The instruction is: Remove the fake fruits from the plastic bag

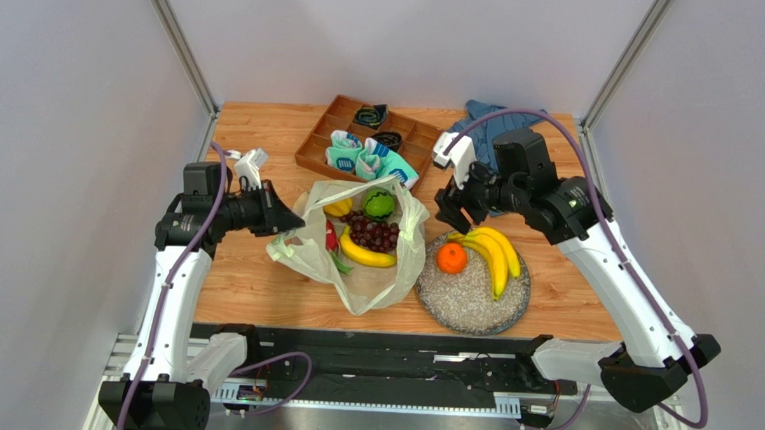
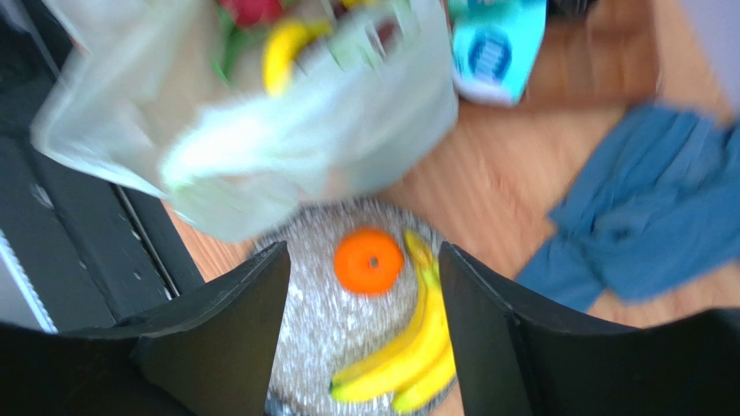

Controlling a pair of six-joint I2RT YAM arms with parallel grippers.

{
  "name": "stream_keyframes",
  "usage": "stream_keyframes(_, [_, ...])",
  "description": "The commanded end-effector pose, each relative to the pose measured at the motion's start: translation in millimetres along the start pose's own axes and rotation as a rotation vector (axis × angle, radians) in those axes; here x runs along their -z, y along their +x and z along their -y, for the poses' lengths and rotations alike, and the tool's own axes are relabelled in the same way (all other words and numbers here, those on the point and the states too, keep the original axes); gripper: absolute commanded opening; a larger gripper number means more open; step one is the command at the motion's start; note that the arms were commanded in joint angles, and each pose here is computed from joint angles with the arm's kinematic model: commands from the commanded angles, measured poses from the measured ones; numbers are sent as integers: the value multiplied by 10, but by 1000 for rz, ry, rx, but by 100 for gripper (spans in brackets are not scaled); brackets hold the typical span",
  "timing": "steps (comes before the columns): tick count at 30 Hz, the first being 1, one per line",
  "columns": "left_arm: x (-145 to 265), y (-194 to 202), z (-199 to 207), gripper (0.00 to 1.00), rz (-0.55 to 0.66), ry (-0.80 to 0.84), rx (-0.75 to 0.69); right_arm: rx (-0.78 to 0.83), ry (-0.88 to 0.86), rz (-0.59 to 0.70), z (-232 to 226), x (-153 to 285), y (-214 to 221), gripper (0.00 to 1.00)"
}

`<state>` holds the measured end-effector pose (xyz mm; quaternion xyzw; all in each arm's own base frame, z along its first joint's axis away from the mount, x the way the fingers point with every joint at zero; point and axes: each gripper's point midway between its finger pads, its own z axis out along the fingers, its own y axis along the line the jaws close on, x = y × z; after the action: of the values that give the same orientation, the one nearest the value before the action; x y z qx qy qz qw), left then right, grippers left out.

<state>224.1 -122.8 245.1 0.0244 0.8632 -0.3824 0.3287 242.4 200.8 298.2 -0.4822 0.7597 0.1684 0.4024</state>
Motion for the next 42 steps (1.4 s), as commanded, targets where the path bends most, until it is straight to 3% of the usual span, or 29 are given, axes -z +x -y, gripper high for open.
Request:
stream_keyframes(1, [17, -6, 65, 0, 23, 39, 7, 78, -96, 224, -374, 63, -958, 59])
stream_keyframes(2, [15, 3, 62, 0, 23, 39, 8, 136, -143, 269, -591, 100, -1206, 56])
stream_keyframes(4, [25, 32, 70, 0, 24, 41, 8, 168, -208, 187, -746, -309, -1167, 46])
stream_keyframes(9, [70, 45, 120, 0, 36, 49, -4, 119, -268, -74, -973, -1299, -469, 38])
stream_keyframes(19, [133, 110, 113, 0, 60, 33, -36, 64, -200, -275, -922, -2188, 190, 44])
stream_keyframes(23, [145, 147, 110, 0, 61, 32, -32, 77, -193, -316, -920, -2439, 318, 52])
stream_keyframes(38, [126, 214, 41, 0, 68, 24, -11, 133, -152, -453, -917, -2956, 809, 58])
stream_keyframes(39, [123, 222, 46, 0, 66, 27, -10, 150, -126, -469, -867, -2999, 869, 56])
stream_keyframes(40, [120, 223, 39, 0, 64, 26, -5, 167, -123, -470, -847, -3008, 870, 42])
stream_keyframes(42, [123, 214, 51, 0, 65, 29, -8, 206, -80, -450, -733, -3003, 761, 32])
